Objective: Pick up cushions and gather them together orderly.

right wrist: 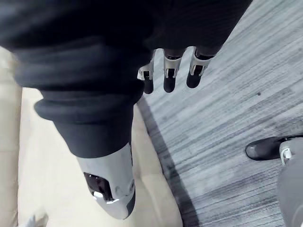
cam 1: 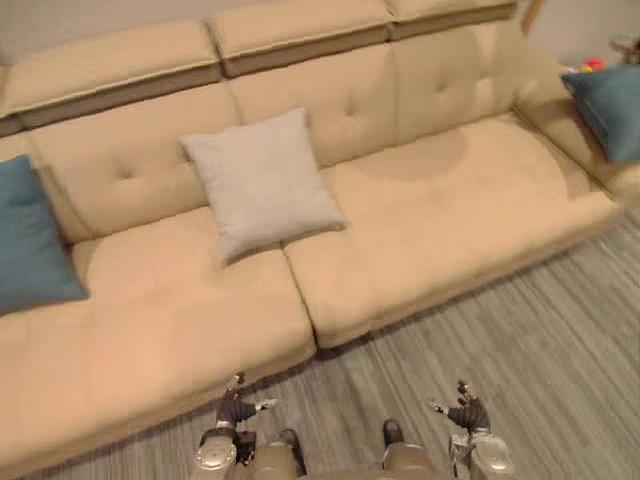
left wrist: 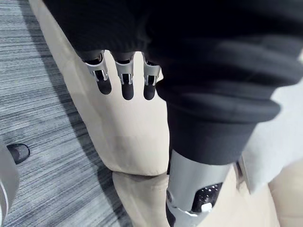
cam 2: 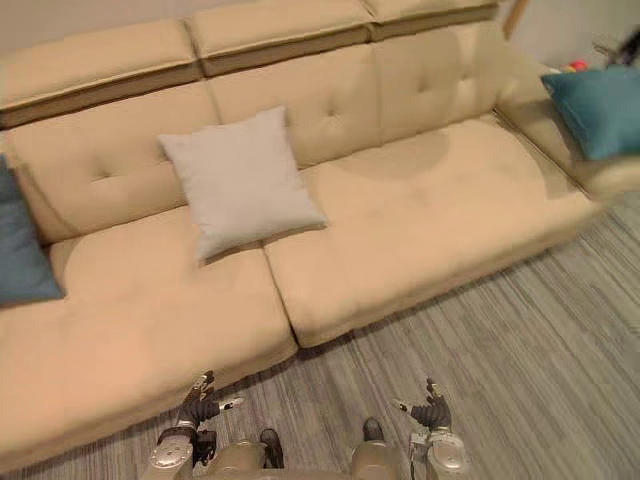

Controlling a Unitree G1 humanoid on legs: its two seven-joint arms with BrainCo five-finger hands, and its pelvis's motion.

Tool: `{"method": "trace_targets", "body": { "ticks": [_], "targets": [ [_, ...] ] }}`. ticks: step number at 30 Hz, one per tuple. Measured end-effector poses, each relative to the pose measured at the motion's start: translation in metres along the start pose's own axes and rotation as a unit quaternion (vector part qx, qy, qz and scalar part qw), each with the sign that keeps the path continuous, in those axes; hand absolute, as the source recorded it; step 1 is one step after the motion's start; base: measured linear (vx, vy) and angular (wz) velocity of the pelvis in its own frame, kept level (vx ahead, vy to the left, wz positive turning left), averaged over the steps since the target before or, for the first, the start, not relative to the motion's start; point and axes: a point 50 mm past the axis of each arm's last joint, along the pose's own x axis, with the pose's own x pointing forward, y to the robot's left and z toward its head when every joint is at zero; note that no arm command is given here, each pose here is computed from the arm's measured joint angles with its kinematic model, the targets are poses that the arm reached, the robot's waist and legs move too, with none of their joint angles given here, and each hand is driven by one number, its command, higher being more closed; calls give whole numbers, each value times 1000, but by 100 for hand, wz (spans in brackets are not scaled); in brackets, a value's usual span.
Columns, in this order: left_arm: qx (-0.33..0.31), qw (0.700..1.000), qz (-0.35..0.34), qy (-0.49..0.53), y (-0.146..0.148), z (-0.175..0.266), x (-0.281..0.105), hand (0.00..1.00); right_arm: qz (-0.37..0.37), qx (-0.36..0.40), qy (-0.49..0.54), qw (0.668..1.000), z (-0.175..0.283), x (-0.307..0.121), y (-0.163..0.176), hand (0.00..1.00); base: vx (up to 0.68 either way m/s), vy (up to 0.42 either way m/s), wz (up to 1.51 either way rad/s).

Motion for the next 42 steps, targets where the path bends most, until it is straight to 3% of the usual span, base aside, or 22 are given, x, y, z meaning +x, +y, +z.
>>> {"method": "trace_targets", "body": {
  "ticks": [12,18,21,35,42],
  "targets": [
    [37,993,-54,-97,-24,60,18,0,-3,0,-81,997,43,8,3,0,69,-79,-188],
    [24,993,-85,-82,-49,49,10,0,-14,-19,-79,997,40,6,-3,0,287,-130,-136],
    [23,994,-80,-74,-47,43,8,0,-6,-27,-72,997,38,7,2,0,355,74,-128],
    [14,996,-71,-59,-48,33,0,0,-3,-22,-47,999,36,16,13,0,529,220,-18],
    [26,993,-62,-93,-44,56,12,0,3,-28,-49,998,37,17,9,0,630,33,42]
  ]
}}
